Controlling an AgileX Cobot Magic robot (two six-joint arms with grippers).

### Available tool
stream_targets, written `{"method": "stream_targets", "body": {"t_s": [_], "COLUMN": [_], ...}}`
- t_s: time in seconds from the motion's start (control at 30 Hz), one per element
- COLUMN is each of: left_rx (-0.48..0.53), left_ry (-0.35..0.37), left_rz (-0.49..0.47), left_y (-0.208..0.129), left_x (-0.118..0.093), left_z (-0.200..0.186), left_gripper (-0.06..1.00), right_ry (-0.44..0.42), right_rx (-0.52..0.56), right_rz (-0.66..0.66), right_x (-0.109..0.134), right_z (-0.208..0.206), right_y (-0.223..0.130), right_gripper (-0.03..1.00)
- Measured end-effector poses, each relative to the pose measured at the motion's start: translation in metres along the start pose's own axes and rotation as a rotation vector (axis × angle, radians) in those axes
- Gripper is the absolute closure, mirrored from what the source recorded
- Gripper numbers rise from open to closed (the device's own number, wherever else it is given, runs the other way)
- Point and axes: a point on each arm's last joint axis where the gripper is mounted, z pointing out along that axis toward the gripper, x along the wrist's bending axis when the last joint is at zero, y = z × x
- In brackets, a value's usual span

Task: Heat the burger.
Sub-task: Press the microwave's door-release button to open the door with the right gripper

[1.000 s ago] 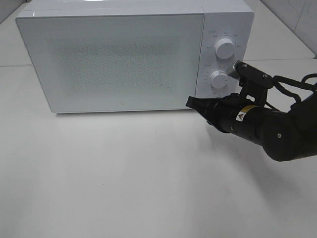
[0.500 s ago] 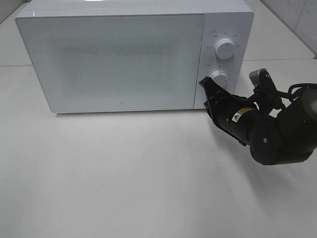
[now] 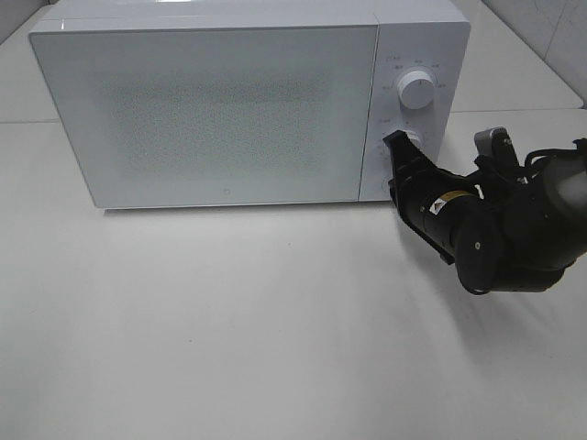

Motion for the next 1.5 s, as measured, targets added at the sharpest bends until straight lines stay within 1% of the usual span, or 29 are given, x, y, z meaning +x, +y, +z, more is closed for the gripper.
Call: {"method": "stream_targets", "body": {"t_s": [0.23,0.43,0.5,0.63,0.67,0.8,1.0,1.33,1.5], "left_rx": [0.0,0.0,0.0,0.0,0.0,0.0,0.0,0.0,0.0], "left_ry": [0.0,0.0,0.0,0.0,0.0,0.0,0.0,0.0,0.0], "left_rz": [0.0,0.0,0.0,0.0,0.0,0.0,0.0,0.0,0.0], "left_y": [0.0,0.0,0.0,0.0,0.0,0.0,0.0,0.0,0.0], "left_x": [0.0,0.0,0.0,0.0,0.0,0.0,0.0,0.0,0.0], "left_z": [0.0,0.0,0.0,0.0,0.0,0.0,0.0,0.0,0.0], "left_gripper": [0.94,0.94,0.94,0.94,0.94,0.94,0.94,0.94,0.94], "right_ry": [0.024,0.018,0.007,0.02,0.015,0.005,0.007,0.02,-0.004], "right_rx": [-0.03,-0.034,-0.024,0.0,0.017,0.023,0.009,-0.018,-0.024], "right_rz": [0.039,0.039,0.042,0.044,0.051,0.062,0.068,0.081,0.107], "right_x": [-0.001,-0.004,-0.008,-0.006,-0.007,-0.006,-0.01,-0.008,-0.006], "right_z": [0.004,0.005,0.008,0.014,0.016,0.019,0.023,0.024,0.029], "right_y": [0.008,0.009,0.007,0.003,0.001,0.0,-0.002,-0.002,-0.002], "right_gripper": [0.97,0.97,0.97,0.97,0.97,0.97,0.97,0.97,0.97]}}
